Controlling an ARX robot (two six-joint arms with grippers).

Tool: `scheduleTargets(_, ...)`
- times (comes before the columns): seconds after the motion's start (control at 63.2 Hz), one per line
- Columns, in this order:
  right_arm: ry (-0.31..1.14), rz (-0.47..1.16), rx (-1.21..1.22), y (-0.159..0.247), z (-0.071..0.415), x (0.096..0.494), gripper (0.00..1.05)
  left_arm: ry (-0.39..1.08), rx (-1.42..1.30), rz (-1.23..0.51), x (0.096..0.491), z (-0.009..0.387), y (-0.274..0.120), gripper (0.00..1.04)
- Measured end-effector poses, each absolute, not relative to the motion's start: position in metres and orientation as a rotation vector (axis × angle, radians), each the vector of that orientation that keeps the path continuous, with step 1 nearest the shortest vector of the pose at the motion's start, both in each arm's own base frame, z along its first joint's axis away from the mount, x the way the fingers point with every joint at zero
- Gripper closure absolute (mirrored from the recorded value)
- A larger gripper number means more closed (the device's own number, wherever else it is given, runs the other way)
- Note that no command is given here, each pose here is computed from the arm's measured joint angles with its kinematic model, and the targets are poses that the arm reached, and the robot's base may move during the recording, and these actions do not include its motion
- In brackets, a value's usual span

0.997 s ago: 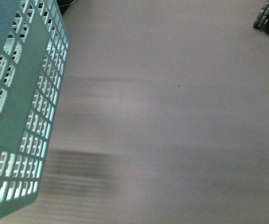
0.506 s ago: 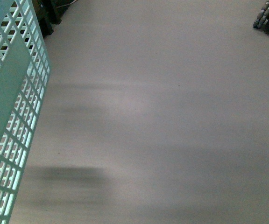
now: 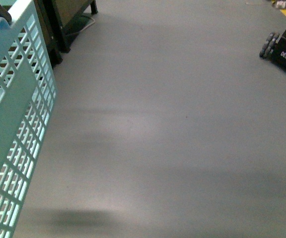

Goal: Pick mango and avocado into basket

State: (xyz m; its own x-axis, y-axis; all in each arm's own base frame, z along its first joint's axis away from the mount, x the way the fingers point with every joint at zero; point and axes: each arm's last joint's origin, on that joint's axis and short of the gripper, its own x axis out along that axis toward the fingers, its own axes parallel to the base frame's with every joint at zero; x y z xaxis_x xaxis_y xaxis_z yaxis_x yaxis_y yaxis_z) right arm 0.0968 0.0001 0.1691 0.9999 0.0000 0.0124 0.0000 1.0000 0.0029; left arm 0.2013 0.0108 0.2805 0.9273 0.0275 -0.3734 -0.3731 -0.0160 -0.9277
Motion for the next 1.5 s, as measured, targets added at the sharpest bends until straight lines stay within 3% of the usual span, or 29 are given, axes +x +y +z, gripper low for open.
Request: scheduleTargets(1.503,-0.013,0.0,0.003,0.0001,0.1691,0.0968,0.09,0.272,-1.561,0.32,0.2015,0.2827,0.0108,0.92)
